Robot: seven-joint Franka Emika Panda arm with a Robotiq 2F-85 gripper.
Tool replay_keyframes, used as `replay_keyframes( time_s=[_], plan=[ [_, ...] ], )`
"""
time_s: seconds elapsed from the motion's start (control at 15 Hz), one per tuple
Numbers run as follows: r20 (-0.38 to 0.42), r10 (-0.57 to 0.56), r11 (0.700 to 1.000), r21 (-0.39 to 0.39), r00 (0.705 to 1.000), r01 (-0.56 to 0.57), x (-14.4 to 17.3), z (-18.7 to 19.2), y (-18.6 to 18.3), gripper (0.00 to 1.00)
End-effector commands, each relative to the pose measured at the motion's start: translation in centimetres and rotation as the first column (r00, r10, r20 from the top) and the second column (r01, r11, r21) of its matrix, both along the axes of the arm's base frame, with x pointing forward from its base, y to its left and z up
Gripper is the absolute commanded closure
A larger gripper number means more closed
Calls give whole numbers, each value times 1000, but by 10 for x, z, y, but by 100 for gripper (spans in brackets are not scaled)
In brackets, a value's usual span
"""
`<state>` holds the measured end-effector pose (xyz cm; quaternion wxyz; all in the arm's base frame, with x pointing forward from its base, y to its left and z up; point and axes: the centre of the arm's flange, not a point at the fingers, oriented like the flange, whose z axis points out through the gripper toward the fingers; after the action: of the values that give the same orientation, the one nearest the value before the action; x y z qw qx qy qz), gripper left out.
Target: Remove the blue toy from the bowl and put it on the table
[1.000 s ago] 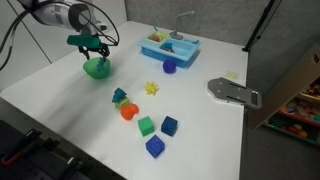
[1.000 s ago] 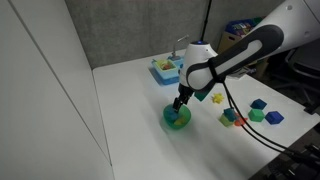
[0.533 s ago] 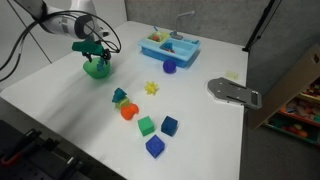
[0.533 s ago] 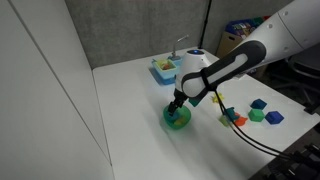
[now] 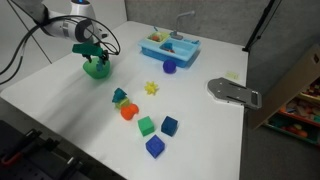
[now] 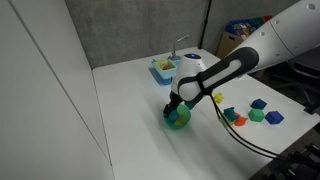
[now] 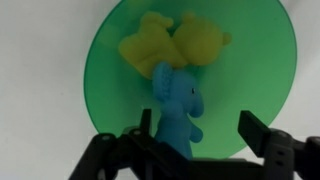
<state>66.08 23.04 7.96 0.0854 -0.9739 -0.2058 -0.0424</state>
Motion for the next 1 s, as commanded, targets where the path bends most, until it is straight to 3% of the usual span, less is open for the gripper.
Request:
replay_keyframes(
  time_s=[0.0, 0.4, 0.47, 0.93],
  plan=[
    [21, 16, 1000, 17, 1000, -16, 10, -4, -1, 42],
    [48, -5, 1000, 31, 999, 3, 5, 14, -7, 90],
    [59, -12, 999, 39, 998, 9, 4, 21, -9, 94],
    [123, -40, 993, 116, 992, 26, 1, 96, -15, 92]
  ],
)
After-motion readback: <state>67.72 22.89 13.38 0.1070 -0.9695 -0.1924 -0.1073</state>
